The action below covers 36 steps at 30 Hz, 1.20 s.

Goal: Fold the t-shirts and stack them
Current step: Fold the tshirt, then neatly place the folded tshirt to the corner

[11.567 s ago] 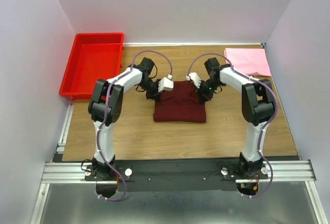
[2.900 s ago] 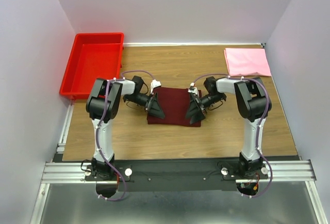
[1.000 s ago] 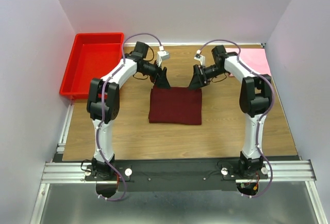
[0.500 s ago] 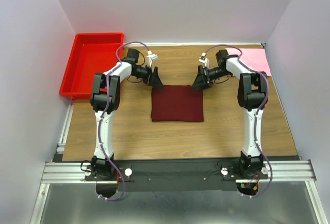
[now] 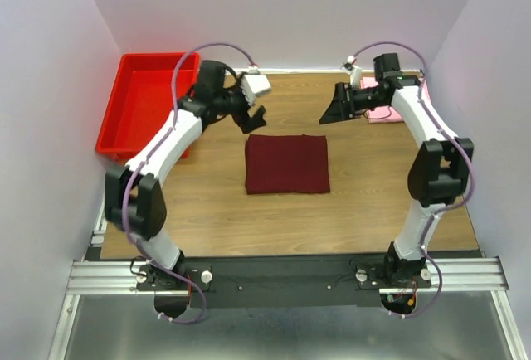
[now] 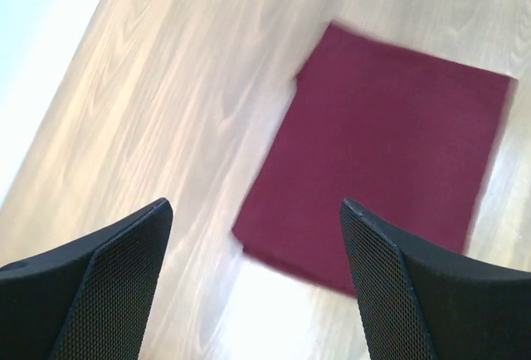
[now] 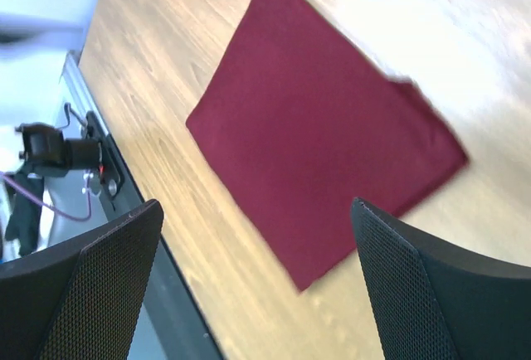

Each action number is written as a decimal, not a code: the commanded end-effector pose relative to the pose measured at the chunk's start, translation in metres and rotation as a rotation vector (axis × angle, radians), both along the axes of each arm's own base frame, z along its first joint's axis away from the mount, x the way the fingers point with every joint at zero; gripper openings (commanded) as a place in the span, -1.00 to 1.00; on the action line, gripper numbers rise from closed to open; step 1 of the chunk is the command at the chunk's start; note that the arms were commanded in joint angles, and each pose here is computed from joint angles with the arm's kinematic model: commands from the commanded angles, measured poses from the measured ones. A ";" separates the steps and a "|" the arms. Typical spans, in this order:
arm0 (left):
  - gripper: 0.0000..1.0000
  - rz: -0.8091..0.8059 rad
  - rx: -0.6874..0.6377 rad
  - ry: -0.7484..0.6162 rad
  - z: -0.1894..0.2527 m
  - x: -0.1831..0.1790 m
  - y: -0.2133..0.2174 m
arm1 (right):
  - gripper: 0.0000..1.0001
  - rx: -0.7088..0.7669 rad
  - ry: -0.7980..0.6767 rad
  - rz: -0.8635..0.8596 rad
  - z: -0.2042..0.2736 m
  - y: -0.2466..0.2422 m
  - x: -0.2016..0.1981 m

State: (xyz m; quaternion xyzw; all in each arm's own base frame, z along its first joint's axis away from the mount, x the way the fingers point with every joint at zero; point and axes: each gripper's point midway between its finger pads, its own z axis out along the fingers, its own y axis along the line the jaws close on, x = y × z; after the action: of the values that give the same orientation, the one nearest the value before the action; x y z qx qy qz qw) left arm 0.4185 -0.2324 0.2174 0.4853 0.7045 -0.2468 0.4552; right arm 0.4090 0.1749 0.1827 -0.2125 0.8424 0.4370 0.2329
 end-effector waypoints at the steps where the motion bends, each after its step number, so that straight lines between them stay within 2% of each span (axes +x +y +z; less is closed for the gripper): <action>1: 0.79 -0.040 0.217 -0.261 -0.024 -0.025 -0.025 | 1.00 -0.090 0.076 -0.192 -0.017 -0.035 -0.010; 2: 0.76 -0.070 0.231 -0.320 -0.019 -0.036 -0.033 | 1.00 -0.102 0.085 -0.220 -0.019 -0.041 -0.014; 3: 0.72 -0.141 0.238 -0.339 -0.034 -0.062 -0.057 | 1.00 -0.111 0.084 -0.277 -0.013 -0.051 -0.016; 5: 0.57 -0.214 0.255 -0.390 -0.044 -0.093 -0.085 | 1.00 -0.153 0.139 -0.348 -0.032 -0.066 -0.028; 7: 0.50 -0.254 0.256 -0.406 -0.051 -0.111 -0.102 | 1.00 -0.156 0.168 -0.390 -0.033 -0.071 -0.041; 12: 0.29 -0.365 0.253 -0.383 -0.082 -0.163 -0.151 | 1.00 -0.143 0.279 -0.473 -0.059 -0.075 -0.081; 16: 0.20 -0.438 0.268 -0.335 -0.107 -0.188 -0.179 | 1.00 -0.138 0.345 -0.511 -0.076 -0.073 -0.105; 20: 0.07 -0.455 0.296 -0.266 -0.140 -0.190 -0.199 | 1.00 -0.137 0.365 -0.568 -0.082 -0.075 -0.113; 31: 0.00 -0.418 0.366 -0.280 -0.179 -0.166 -0.215 | 1.00 -0.108 0.425 -0.597 -0.091 -0.072 -0.114; 34: -0.14 -0.406 0.384 -0.264 -0.191 -0.162 -0.214 | 1.00 -0.104 0.459 -0.624 -0.100 -0.072 -0.114; 36: -0.35 -0.392 0.380 -0.250 -0.195 -0.155 -0.213 | 1.00 -0.088 0.482 -0.616 -0.104 -0.069 -0.114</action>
State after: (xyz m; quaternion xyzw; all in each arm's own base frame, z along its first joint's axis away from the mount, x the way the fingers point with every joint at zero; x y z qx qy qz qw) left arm 0.2496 -0.4452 0.0314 0.7265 0.5540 -0.1425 0.3806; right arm 0.2925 0.1055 0.0906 0.1240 0.9186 0.3433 0.1515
